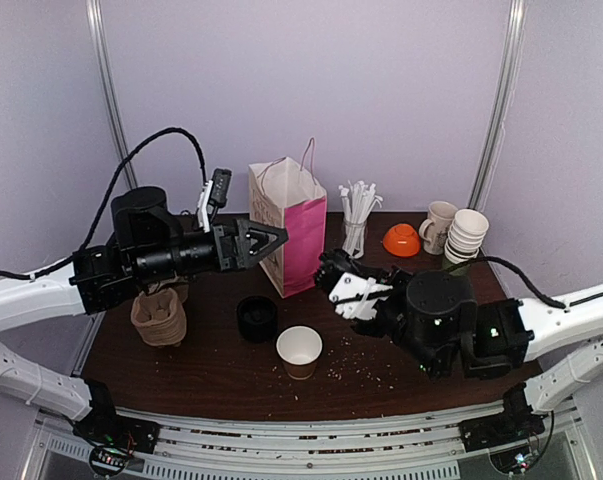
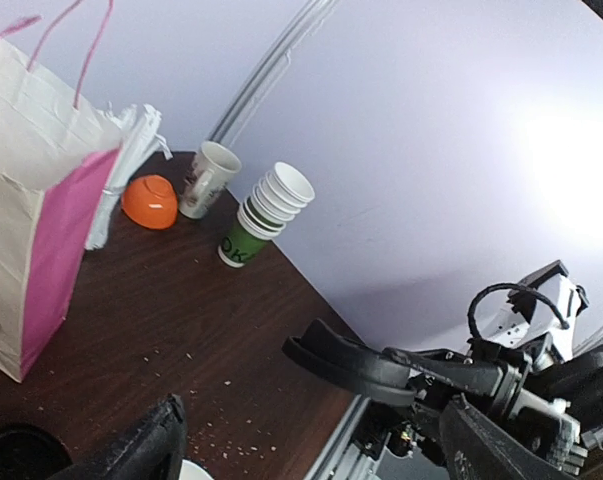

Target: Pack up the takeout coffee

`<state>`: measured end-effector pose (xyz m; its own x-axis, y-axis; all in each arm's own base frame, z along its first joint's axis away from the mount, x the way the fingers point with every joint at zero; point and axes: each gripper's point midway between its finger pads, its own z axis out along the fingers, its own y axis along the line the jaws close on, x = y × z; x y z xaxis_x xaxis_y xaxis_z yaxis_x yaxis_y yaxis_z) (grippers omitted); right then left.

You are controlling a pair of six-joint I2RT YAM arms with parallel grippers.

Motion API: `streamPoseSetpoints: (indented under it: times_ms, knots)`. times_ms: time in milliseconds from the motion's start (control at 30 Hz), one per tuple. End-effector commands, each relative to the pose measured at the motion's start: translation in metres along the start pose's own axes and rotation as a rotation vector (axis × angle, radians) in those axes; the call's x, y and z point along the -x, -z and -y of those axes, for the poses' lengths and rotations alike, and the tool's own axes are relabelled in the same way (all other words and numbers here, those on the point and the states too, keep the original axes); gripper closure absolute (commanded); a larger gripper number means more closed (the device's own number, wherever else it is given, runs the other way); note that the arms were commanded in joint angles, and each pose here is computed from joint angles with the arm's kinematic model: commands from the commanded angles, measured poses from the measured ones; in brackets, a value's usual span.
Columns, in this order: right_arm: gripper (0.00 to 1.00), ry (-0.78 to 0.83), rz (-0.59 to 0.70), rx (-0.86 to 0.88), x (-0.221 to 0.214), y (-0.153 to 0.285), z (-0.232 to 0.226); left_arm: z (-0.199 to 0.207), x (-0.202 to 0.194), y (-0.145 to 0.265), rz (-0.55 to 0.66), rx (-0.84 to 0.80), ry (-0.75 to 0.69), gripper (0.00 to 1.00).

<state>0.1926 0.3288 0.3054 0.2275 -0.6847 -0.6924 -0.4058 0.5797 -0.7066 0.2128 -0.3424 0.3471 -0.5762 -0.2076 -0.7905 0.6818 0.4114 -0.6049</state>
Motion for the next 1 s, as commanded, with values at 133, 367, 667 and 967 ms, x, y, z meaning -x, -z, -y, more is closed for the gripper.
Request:
streamPoseSetpoints:
  times_ms: [133, 367, 667, 967]
  knots:
    - [0.89, 0.455, 0.105, -0.265, 0.019, 0.032, -0.010, 0.019, -0.025, -0.021, -0.160, -0.195, 0.175, 0.07]
    - [0.87, 0.612, 0.168, -0.262, 0.022, 0.039, -0.039, 0.040, -0.036, -0.021, -0.231, -0.336, 0.230, 0.08]
    - [0.86, 0.644, 0.178, -0.259, 0.022, 0.040, -0.046, 0.036, -0.066, -0.028, -0.334, -0.355, 0.289, 0.12]
    - [0.85, 0.660, 0.180, -0.250, 0.020, 0.039, -0.051, 0.057, -0.076, -0.038, -0.396, -0.425, 0.279, 0.28]
